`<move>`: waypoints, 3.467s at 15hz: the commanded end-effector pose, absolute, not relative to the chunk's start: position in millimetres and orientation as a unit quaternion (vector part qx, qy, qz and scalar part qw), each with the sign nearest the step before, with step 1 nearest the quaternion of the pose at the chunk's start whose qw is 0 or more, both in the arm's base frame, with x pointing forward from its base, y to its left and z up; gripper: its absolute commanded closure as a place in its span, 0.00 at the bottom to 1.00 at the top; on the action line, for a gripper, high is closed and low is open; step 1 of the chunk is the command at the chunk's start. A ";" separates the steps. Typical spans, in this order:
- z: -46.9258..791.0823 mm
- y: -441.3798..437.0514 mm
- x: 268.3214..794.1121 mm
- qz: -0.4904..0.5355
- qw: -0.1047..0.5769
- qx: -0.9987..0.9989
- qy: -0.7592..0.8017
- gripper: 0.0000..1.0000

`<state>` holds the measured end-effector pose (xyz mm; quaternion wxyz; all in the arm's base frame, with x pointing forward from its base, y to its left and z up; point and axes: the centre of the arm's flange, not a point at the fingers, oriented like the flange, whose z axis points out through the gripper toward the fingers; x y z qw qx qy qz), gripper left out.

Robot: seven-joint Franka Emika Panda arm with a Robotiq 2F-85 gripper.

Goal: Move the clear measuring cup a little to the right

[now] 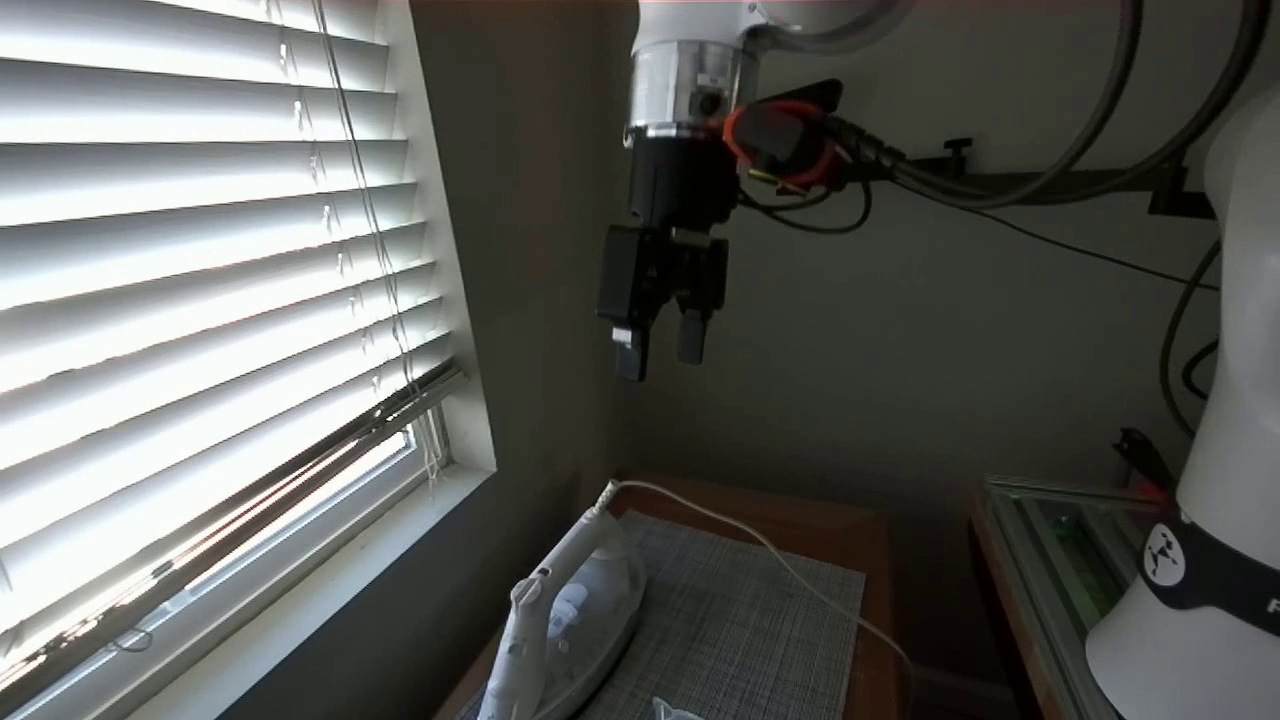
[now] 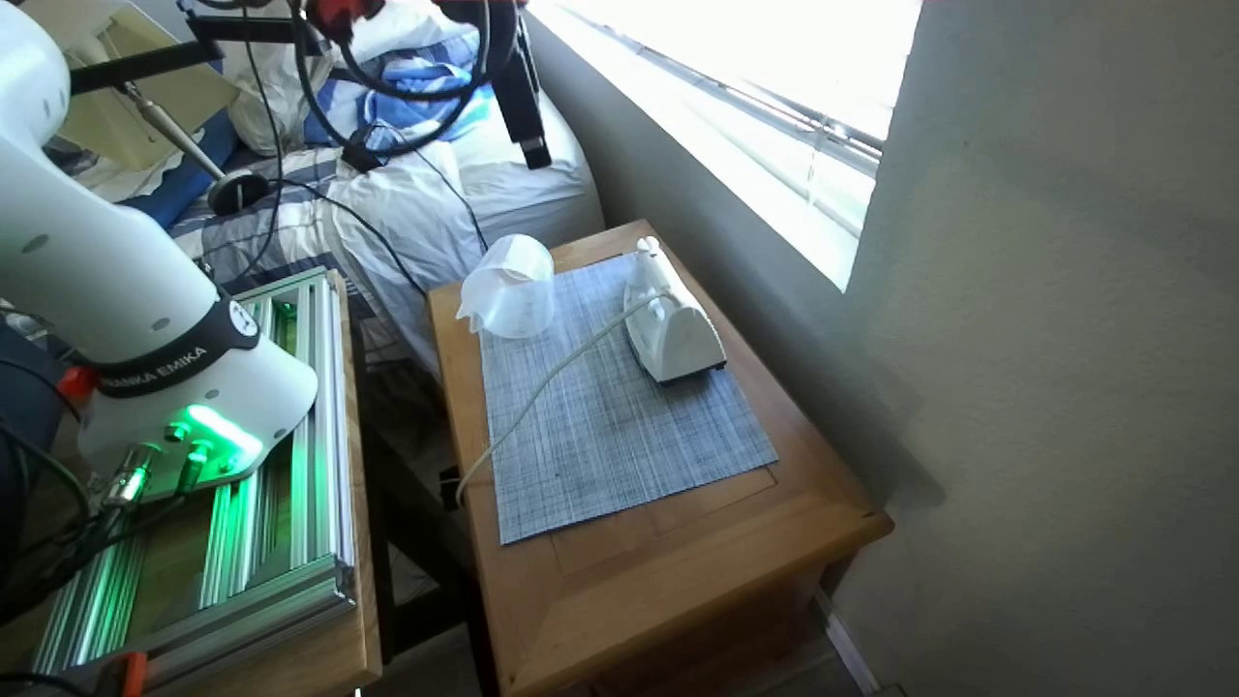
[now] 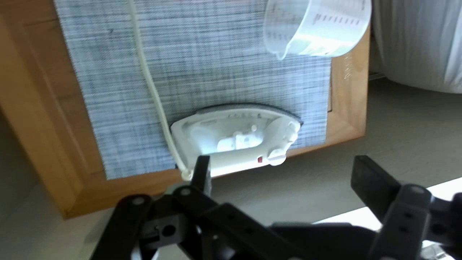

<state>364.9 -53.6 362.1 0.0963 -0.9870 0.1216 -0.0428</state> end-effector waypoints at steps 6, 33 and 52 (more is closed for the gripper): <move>216.6 -41.5 354.9 0.025 0.311 -0.938 0.153 0.00; 105.6 16.5 307.9 0.111 0.365 -0.915 0.132 0.00; 81.8 8.4 325.4 0.040 0.391 -0.903 0.171 0.90</move>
